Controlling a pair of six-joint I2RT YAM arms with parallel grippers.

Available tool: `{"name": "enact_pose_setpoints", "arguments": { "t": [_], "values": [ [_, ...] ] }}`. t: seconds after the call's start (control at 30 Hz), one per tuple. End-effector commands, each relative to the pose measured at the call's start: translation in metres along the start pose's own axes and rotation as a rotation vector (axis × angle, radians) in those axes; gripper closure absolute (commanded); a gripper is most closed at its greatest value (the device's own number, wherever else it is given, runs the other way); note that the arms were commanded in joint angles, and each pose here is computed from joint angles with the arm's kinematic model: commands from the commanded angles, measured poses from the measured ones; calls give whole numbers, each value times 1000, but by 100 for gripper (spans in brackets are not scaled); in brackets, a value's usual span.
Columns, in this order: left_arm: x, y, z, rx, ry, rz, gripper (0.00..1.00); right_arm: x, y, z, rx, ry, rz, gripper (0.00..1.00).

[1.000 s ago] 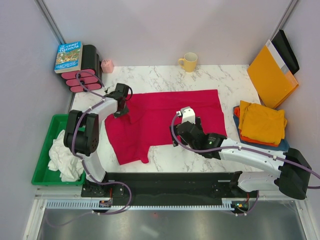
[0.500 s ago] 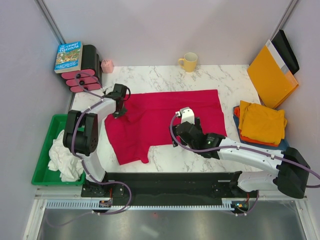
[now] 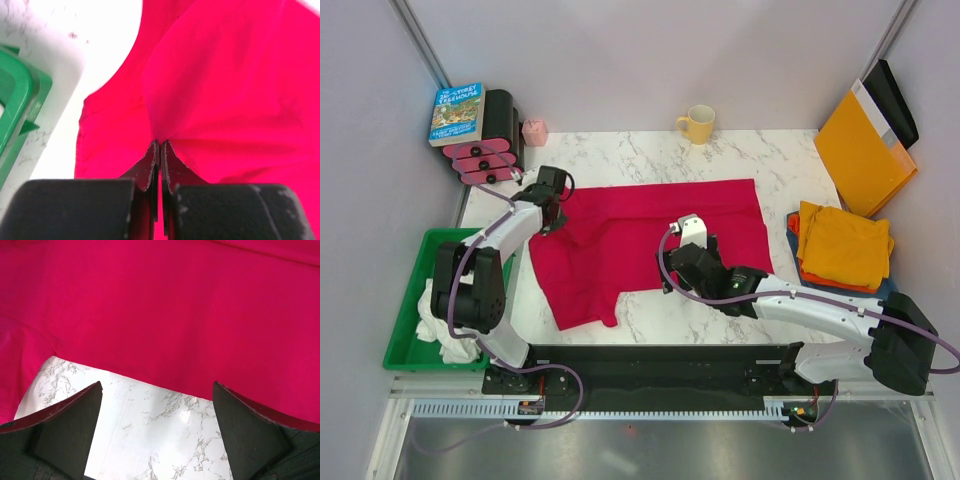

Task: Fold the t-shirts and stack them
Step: Fold the flattened tshirt in 1/3 of the way

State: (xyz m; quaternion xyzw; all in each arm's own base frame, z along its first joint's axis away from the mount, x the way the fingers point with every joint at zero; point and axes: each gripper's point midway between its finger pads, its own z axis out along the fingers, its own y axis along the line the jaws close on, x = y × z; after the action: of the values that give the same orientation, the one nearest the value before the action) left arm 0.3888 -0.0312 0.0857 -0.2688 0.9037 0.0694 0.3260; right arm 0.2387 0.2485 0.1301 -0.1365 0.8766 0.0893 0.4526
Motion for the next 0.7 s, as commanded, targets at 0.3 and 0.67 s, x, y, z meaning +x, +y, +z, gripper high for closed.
{"name": "enact_pose_setpoints", "arguments": {
  "t": [0.3,0.67],
  "values": [
    [47,33,11,-101,101,47,75,-2,6,2,-23,-20,18,2],
    [-17,-38,-25,187,-22,18,45,-82,-32,25,108,-110,149,28]
  ]
}}
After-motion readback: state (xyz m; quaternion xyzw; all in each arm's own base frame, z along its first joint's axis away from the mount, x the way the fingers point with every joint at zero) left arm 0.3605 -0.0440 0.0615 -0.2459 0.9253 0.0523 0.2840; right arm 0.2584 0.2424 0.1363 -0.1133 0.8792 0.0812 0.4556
